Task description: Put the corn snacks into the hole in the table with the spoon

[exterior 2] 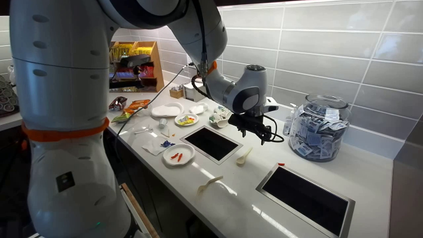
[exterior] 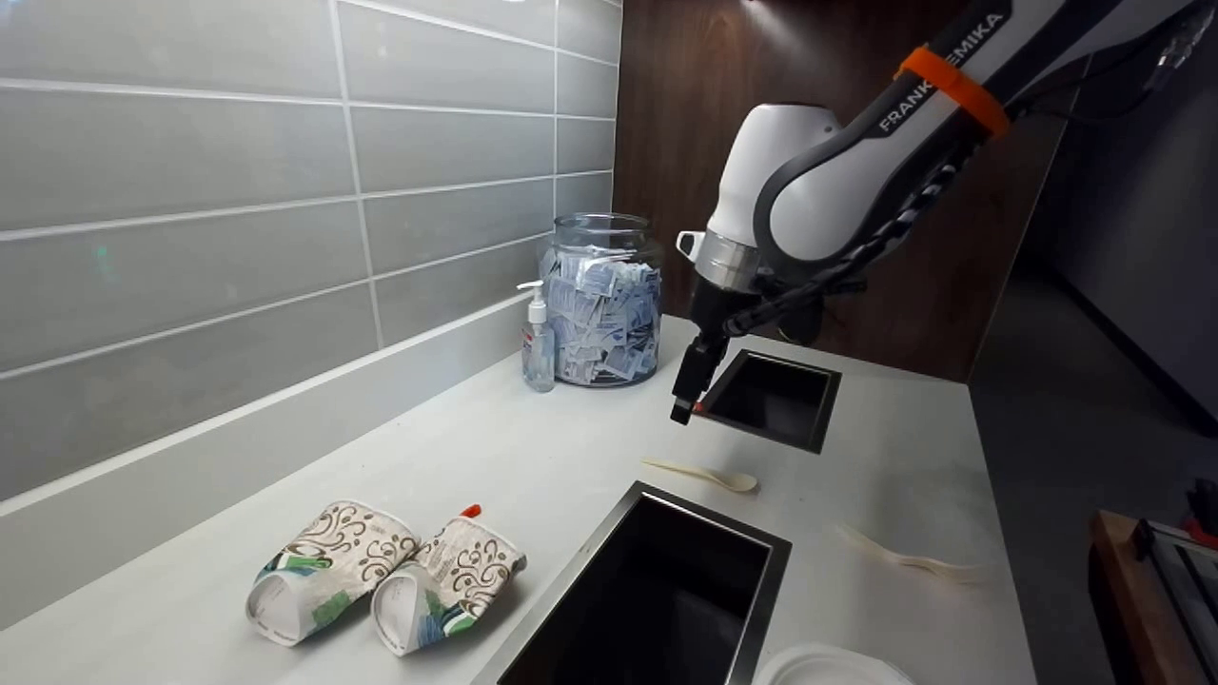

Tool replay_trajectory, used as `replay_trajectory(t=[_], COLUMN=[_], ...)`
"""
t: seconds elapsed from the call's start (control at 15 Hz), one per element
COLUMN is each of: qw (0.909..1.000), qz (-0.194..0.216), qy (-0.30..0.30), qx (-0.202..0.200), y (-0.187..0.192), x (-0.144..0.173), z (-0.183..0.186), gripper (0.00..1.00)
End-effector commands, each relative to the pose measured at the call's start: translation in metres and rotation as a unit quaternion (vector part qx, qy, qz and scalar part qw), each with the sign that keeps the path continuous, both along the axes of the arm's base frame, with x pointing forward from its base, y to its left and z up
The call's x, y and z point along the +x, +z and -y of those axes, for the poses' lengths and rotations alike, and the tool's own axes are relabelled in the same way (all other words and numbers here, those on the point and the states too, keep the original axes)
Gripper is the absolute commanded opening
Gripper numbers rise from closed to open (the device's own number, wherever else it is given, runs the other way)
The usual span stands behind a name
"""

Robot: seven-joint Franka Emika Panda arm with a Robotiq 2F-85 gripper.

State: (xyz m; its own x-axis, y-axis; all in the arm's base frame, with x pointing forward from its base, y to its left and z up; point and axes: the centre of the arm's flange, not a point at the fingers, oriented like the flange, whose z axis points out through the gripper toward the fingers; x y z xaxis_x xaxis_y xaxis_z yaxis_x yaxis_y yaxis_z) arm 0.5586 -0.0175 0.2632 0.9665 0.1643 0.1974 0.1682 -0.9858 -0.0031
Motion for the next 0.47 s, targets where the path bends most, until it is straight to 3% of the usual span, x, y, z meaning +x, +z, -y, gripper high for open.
replay_trajectory(t=[0.0, 0.27, 0.4], qw=[0.9996, 0.9990, 0.9994], qz=[-0.025, -0.042, -0.033], qy=[0.007, 0.015, 0.012], qx=[0.005, 0.004, 0.004], y=[0.017, 0.028, 0.022], x=[-0.019, -0.029, -0.015], z=[-0.007, -0.013, -0.011], gripper=[1.00, 1.00, 1.00])
